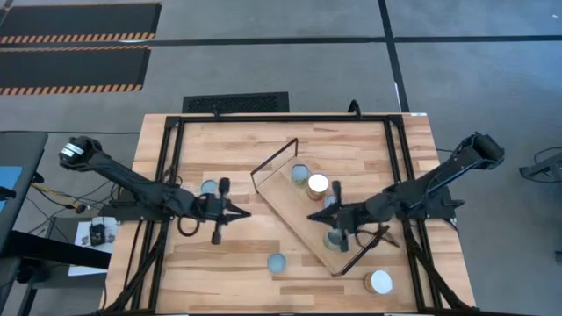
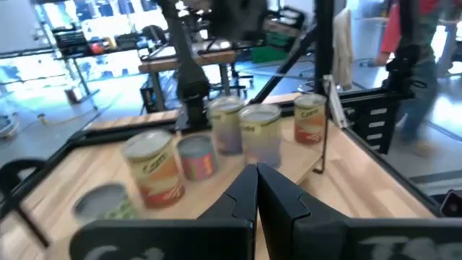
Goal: Pick and place cans onto a shelf
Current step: Put the small canned oranges on the shelf
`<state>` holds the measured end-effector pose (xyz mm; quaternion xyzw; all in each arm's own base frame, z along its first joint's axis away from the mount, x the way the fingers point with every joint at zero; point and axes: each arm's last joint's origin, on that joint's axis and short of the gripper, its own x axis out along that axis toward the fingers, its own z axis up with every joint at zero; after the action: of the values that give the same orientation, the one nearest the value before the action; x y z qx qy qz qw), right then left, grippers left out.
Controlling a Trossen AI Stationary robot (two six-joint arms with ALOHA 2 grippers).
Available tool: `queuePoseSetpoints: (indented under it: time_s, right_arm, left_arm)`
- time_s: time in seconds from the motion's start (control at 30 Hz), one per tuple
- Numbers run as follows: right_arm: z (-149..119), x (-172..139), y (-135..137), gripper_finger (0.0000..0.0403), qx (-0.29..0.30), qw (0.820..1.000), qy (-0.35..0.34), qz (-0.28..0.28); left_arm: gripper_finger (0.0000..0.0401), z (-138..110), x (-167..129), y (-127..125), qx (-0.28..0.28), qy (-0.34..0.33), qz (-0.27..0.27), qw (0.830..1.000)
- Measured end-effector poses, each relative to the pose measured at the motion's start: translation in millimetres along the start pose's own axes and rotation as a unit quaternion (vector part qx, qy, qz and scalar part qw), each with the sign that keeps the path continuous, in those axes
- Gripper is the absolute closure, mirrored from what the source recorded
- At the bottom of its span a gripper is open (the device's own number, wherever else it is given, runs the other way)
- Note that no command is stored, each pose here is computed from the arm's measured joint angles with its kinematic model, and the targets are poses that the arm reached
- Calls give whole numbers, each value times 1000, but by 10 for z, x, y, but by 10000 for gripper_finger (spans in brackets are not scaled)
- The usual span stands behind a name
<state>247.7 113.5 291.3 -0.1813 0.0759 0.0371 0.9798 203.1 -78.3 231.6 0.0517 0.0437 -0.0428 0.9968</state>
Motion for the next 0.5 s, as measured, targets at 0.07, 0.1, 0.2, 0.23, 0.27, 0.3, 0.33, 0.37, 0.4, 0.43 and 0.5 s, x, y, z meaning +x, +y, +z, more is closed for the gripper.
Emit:
queuePoseSetpoints:
  time_s: [0.07, 0.1, 0.2, 0.23, 0.27, 0.3, 0.33, 0.37, 0.4, 0.43, 0.5]
  right_arm:
    - [22, 116, 48, 391, -7, 1000, 20, 7]
    - [36, 171, 72, 391, -9, 999, 30, 13]
    - [106, 325, 123, 391, -3, 998, 53, 41]
    - [133, 378, 144, 391, -1, 997, 59, 51]
    - [160, 432, 165, 391, 1, 996, 64, 61]
    - [170, 481, 189, 391, 0, 995, 73, 69]
    - [174, 530, 217, 391, 1, 993, 84, 83]
    - [187, 593, 249, 390, 0, 991, 90, 95]
    - [199, 648, 275, 390, -2, 990, 97, 103]
    - [201, 704, 303, 389, -4, 988, 105, 109]
    - [199, 832, 366, 385, -5, 985, 122, 118]
  left_arm:
    - [401, -66, -77, 25, -5, 0, 8, 1000]
    - [401, -95, -105, 35, -7, 1, 11, 1000]
    - [401, -161, -165, 55, -10, 9, 18, 1000]
    - [401, -168, -176, 59, -11, 9, 19, 1000]
    - [401, -170, -183, 62, -12, 8, 20, 1000]
    - [401, -169, -186, 63, -12, 8, 21, 1000]
    - [401, -169, -186, 63, -12, 8, 21, 1000]
    - [401, -169, -186, 63, -12, 8, 21, 1000]
    - [401, -170, -186, 63, -12, 8, 21, 1000]
    - [401, -170, -186, 63, -12, 8, 21, 1000]
    - [401, -179, -187, 62, -13, 13, 20, 1000]
